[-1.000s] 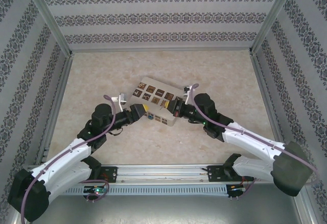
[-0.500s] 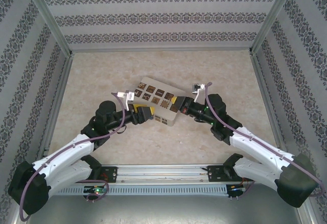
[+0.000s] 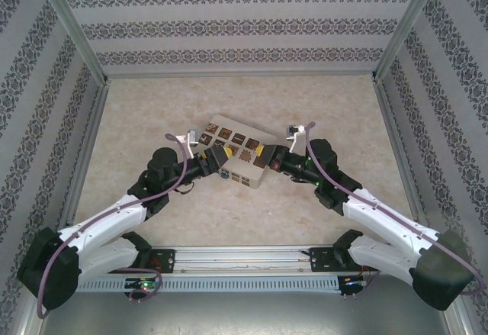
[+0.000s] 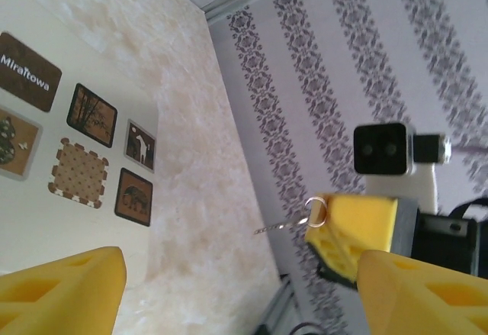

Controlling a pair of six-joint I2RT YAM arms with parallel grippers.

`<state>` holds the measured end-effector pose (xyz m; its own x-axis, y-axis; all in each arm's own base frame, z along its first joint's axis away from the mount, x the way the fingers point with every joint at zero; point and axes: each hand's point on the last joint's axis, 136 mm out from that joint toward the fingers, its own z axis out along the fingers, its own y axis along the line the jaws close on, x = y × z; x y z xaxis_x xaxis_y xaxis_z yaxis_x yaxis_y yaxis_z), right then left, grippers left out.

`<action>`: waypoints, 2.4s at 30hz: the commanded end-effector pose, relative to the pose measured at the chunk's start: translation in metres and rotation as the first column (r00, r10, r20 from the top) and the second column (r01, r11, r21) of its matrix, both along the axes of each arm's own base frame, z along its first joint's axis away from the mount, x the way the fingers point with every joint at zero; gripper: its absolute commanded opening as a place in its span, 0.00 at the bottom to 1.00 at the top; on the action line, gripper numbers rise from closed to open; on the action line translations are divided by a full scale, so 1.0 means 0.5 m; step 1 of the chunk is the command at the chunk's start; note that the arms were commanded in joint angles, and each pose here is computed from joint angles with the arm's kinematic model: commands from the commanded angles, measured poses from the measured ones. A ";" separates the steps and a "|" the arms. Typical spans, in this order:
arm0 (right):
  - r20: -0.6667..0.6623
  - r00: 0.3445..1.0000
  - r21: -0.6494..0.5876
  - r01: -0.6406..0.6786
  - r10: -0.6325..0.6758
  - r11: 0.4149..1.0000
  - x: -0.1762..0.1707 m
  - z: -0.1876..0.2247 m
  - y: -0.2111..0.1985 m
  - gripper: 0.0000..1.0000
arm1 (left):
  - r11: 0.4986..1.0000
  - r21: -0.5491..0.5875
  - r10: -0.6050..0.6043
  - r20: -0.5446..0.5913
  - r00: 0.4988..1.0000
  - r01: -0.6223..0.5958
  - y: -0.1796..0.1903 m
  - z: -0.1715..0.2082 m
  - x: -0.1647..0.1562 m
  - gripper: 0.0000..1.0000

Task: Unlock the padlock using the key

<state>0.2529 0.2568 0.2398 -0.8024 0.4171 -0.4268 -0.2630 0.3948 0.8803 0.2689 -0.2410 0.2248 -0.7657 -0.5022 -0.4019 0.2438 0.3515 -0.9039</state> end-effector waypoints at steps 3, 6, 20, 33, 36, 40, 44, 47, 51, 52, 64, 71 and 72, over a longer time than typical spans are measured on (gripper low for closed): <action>0.067 0.996 0.008 -0.053 0.052 0.999 0.004 0.041 0.039 0.00 | 0.953 -0.288 0.034 -0.204 0.978 -0.093 -0.005 0.032 0.016 0.80; 0.073 0.995 -0.003 -0.066 0.066 0.998 0.008 0.039 0.059 0.00 | 0.926 -0.364 0.017 -0.227 0.974 -0.101 -0.007 0.051 0.020 0.81; 0.111 0.982 0.005 -0.152 0.151 0.988 0.009 0.052 0.149 0.00 | 0.876 -0.476 -0.061 -0.276 0.959 -0.081 -0.026 0.057 0.017 0.85; 0.106 0.980 0.005 -0.172 0.171 0.985 -0.001 0.045 0.163 0.00 | 0.864 -0.495 -0.052 -0.270 0.961 -0.092 -0.022 0.060 0.018 0.76; 0.097 0.981 0.001 -0.167 0.166 0.986 -0.006 0.036 0.156 0.00 | 0.863 -0.497 -0.048 -0.269 0.962 -0.096 -0.020 0.061 0.018 0.73; 0.094 0.982 -0.002 -0.163 0.163 0.987 -0.012 0.033 0.148 0.00 | 0.864 -0.495 -0.048 -0.269 0.962 -0.096 -0.020 0.060 0.018 0.67; 0.097 0.983 -0.011 -0.155 0.155 0.988 -0.015 0.032 0.141 0.00 | 0.867 -0.488 -0.041 -0.271 0.962 -0.100 -0.019 0.056 0.018 0.61; 0.096 0.983 -0.013 -0.156 0.157 0.988 -0.017 0.030 0.139 0.00 | 0.870 -0.481 -0.034 -0.277 0.960 -0.108 -0.018 0.052 0.020 0.56; 0.097 0.983 -0.014 -0.157 0.158 0.987 -0.018 0.029 0.139 0.00 | 0.872 -0.476 -0.032 -0.278 0.960 -0.109 -0.017 0.050 0.019 0.49; 0.097 0.983 -0.014 -0.157 0.157 0.988 -0.018 0.029 0.138 0.00 | 0.874 -0.474 -0.031 -0.279 0.960 -0.110 -0.017 0.049 0.019 0.46; 0.101 0.983 -0.014 -0.154 0.154 0.988 -0.018 0.032 0.137 0.00 | 0.882 -0.454 -0.017 -0.293 0.956 -0.124 -0.015 0.038 0.020 0.27; 0.101 0.983 -0.015 -0.150 0.151 0.989 -0.018 0.032 0.136 0.00 | 0.885 -0.447 -0.009 -0.299 0.954 -0.131 -0.013 0.034 0.020 0.20; 0.101 0.983 -0.014 -0.150 0.151 0.989 -0.018 0.032 0.136 0.00 | 0.886 -0.444 -0.008 -0.300 0.954 -0.133 -0.013 0.032 0.020 0.20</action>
<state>0.2473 0.3256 0.2481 -0.8279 0.2864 -0.4823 -0.3755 0.3558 0.8558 0.2839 -0.2469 0.2410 -0.7704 -0.6223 0.1387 -0.0783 -0.1235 -0.9892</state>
